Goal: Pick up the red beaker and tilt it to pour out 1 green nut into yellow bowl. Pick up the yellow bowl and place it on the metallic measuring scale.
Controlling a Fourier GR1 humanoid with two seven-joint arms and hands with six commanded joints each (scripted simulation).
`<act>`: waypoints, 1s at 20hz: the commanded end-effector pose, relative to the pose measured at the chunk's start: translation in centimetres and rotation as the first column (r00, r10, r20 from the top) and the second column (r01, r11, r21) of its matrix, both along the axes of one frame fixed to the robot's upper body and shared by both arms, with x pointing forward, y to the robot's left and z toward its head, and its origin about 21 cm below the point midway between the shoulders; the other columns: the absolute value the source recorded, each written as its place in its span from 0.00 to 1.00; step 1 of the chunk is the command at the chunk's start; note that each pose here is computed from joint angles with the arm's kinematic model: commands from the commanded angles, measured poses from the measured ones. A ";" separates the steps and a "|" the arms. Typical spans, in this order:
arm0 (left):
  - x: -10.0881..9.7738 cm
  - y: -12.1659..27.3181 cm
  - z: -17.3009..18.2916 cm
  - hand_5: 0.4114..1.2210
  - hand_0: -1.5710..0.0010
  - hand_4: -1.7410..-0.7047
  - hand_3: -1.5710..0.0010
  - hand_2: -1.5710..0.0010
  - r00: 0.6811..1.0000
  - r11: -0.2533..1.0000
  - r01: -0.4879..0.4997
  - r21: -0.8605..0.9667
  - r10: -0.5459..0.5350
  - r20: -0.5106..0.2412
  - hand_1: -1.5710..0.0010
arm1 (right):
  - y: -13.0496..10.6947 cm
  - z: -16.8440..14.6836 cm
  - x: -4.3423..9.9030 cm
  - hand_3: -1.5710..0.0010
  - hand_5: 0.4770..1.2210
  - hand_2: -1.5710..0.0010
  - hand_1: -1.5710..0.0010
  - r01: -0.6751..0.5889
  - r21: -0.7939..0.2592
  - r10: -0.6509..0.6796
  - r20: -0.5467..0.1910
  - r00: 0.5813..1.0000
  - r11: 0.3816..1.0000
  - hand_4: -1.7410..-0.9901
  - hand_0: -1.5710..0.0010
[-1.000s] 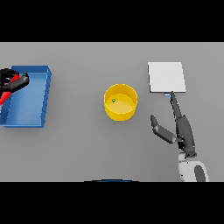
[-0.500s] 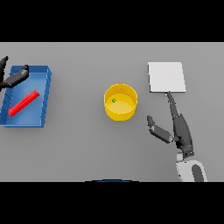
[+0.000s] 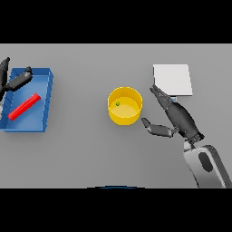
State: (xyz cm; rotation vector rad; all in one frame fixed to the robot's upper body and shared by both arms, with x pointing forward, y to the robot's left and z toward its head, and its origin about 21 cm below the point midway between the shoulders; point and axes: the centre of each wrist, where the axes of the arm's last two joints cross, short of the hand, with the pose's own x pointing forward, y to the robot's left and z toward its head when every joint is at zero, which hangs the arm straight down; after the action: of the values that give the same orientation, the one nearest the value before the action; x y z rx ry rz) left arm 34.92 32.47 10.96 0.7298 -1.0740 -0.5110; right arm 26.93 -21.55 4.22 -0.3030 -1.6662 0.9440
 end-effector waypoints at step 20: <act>0.4 -0.2 -0.1 0.39 1.00 0.91 1.00 1.00 1.000 1.000 0.011 0.006 -0.011 -0.015 1.00 | 6.5 1.3 7.4 1.00 0.28 1.00 1.00 -0.478 -0.527 0.467 -0.165 0.869 0.702 0.66 1.00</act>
State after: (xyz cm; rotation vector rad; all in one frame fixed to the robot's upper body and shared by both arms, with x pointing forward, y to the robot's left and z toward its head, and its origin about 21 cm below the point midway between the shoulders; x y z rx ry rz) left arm 35.31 32.25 10.87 0.7255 -1.0637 -0.5286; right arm 34.27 -15.04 5.47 -0.2466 -1.4382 1.8332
